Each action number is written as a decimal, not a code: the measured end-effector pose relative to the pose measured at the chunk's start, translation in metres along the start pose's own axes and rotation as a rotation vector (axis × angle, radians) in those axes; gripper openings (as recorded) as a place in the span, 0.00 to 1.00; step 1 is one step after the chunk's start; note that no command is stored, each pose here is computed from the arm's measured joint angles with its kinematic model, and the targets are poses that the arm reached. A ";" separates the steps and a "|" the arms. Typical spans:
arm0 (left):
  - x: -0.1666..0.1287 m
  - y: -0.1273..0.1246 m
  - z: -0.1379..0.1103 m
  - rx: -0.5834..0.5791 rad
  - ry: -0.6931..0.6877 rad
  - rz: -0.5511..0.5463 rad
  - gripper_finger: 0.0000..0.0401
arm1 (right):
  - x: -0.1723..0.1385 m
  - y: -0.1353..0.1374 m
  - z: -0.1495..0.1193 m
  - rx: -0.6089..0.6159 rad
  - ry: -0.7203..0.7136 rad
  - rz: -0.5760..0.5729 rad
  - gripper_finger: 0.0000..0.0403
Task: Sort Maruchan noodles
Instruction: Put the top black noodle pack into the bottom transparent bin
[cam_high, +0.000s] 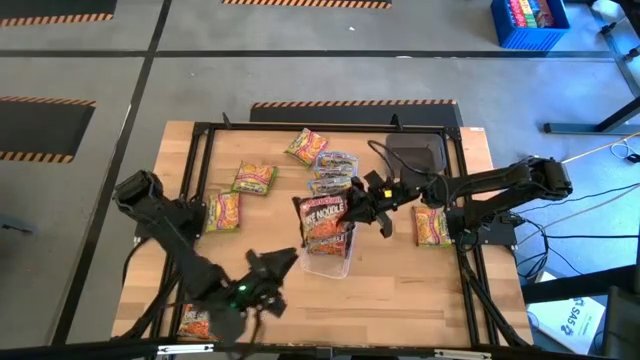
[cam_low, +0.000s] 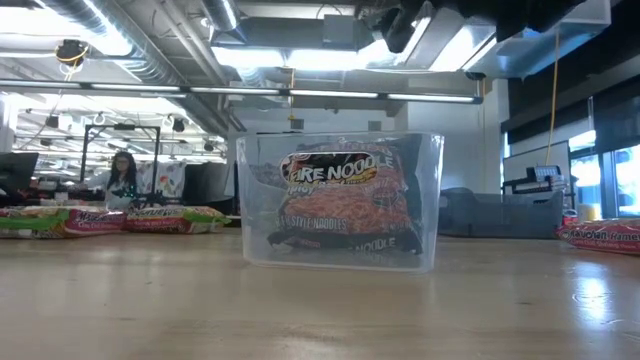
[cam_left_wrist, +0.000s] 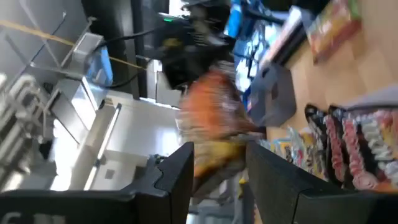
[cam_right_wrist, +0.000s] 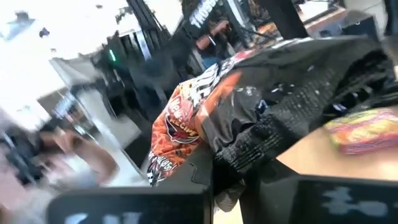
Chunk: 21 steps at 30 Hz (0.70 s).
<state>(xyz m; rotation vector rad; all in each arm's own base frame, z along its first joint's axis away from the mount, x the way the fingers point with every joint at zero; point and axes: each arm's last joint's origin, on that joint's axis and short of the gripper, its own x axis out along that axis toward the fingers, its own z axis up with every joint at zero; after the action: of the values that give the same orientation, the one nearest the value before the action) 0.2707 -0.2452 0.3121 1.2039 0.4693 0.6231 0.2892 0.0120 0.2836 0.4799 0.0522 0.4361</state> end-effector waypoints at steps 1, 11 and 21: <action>-0.005 0.005 -0.001 -0.035 -0.007 0.001 0.35 | 0.001 0.003 -0.004 -0.032 0.029 -0.003 0.05; -0.022 0.044 -0.022 -0.579 -0.180 -0.242 0.35 | 0.020 0.055 -0.054 -0.480 0.183 -0.171 0.05; 0.009 0.012 -0.032 -0.675 -0.133 -0.706 0.35 | 0.036 0.088 -0.110 -0.748 0.270 -0.405 0.06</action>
<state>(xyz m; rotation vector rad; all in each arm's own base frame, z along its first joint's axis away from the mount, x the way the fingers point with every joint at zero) 0.2546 -0.2134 0.3139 0.3805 0.4788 0.0621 0.2706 0.1452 0.2278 -0.3288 0.2326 0.0960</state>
